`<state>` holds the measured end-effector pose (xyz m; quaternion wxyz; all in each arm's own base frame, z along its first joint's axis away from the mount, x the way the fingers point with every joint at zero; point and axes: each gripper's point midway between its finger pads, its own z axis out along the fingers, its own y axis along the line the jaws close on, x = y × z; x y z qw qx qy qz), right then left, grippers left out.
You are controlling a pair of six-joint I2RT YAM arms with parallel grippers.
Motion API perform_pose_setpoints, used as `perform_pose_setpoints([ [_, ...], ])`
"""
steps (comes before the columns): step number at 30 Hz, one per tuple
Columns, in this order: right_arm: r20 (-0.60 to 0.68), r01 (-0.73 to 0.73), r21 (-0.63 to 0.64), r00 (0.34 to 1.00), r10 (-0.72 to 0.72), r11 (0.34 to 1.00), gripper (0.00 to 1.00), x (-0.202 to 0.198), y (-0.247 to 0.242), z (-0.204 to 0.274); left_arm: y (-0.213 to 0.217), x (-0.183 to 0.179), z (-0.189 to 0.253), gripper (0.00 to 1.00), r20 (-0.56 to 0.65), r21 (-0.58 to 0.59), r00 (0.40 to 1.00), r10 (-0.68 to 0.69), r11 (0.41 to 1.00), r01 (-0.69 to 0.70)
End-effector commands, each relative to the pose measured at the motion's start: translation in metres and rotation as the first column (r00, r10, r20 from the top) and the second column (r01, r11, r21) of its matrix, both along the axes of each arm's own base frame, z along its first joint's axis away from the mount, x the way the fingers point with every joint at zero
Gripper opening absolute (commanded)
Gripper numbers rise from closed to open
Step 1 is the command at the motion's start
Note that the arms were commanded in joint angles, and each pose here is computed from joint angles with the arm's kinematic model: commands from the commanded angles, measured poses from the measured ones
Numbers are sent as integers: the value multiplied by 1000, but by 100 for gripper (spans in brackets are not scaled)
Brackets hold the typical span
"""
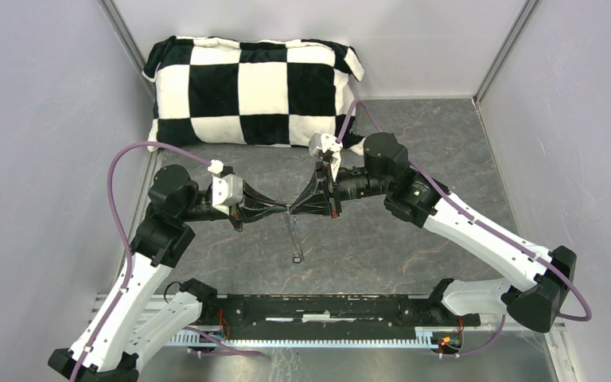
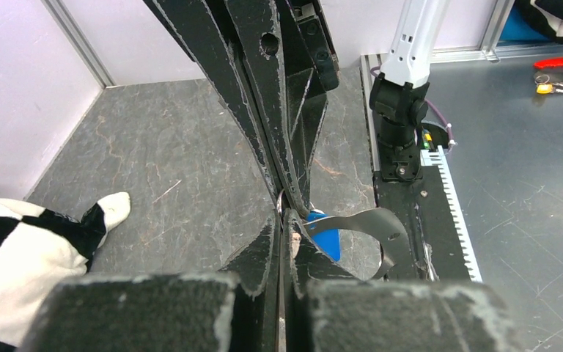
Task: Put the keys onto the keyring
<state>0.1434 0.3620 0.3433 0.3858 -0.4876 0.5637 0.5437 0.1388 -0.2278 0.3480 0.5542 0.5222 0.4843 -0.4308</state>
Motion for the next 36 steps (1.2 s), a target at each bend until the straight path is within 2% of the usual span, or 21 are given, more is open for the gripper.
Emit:
perform_pose_setpoints([
  [1, 66, 14, 14, 998, -15, 1000, 1, 1, -2, 25, 2, 0, 1, 7, 67, 20, 998, -8, 1000, 7],
  [6, 105, 38, -80, 994, -30, 996, 1, 8, -1, 18, 4, 0, -8, 38, 51, 88, 999, -19, 996, 14],
  [8, 124, 34, -133, 992, -17, 991, 1, 7, 1, 11, 4, 0, -12, 42, 45, 108, 999, -29, 994, 24],
  [13, 189, 35, -219, 982, 7, 975, 0, 3, 10, 9, 2, -1, -17, 44, 11, 132, 998, -59, 990, 57],
  [17, 217, 40, -262, 976, 18, 964, 1, 0, 15, 7, 1, 0, -18, 36, -1, 150, 997, -73, 986, 72],
  [21, 245, 40, -287, 969, 33, 957, 1, -4, 18, 6, 2, -2, -22, 19, -2, 170, 996, -93, 981, 92],
  [28, 275, 54, -320, 961, 38, 946, 0, -6, 22, 3, 6, -11, -33, 2, -21, 216, 989, -145, 966, 146],
  [30, 283, 59, -321, 959, 36, 945, 1, -6, 22, 5, 7, -13, -37, 2, -17, 231, 988, -155, 961, 155],
  [36, 315, 104, -260, 949, -17, 960, 29, -3, 16, 23, 8, -14, -40, 2, -19, 241, 987, -162, 957, 161],
])
